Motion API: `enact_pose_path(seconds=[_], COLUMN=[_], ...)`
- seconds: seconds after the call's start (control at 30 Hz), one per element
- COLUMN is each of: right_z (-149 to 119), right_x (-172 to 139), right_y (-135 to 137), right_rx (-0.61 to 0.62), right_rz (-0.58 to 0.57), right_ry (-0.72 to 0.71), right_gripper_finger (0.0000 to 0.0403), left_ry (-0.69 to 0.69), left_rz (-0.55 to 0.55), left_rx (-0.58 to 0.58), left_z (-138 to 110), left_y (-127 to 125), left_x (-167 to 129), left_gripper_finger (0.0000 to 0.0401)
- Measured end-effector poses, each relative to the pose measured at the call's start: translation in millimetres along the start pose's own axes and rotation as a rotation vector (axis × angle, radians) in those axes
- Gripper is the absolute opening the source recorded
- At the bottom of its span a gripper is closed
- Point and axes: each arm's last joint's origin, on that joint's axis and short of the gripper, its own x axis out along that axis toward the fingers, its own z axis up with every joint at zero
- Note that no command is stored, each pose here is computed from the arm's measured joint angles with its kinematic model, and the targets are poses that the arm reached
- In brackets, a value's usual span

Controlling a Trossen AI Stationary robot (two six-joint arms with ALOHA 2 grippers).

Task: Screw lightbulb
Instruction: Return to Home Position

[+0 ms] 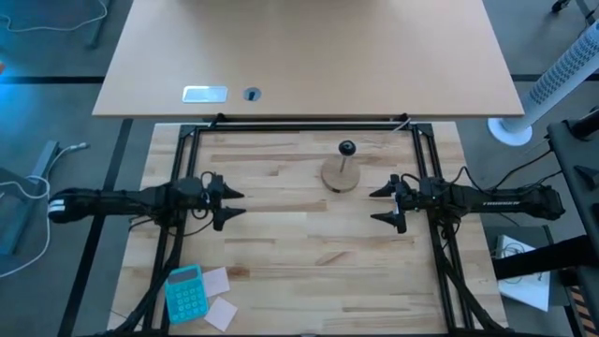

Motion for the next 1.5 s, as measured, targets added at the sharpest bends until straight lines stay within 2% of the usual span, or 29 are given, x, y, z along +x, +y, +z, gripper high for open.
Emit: enact_pose_path(seconds=[0.67, 1.5], right_z=[0, 0], right_x=[0, 0], right_y=[0, 0], right_rx=[0.0, 0.0], right_rz=[0.0, 0.0], right_ry=[0.0, 0.0], right_gripper_finger=[0.0364, 0.0364], left_ry=[0.107, 0.13], left_rz=[0.033, 0.04], left_rx=[-0.008, -0.01], left_z=[-9, -11], left_y=[3, 4], left_x=[7, 8], left_gripper_finger=[0.0282, 0.0282])
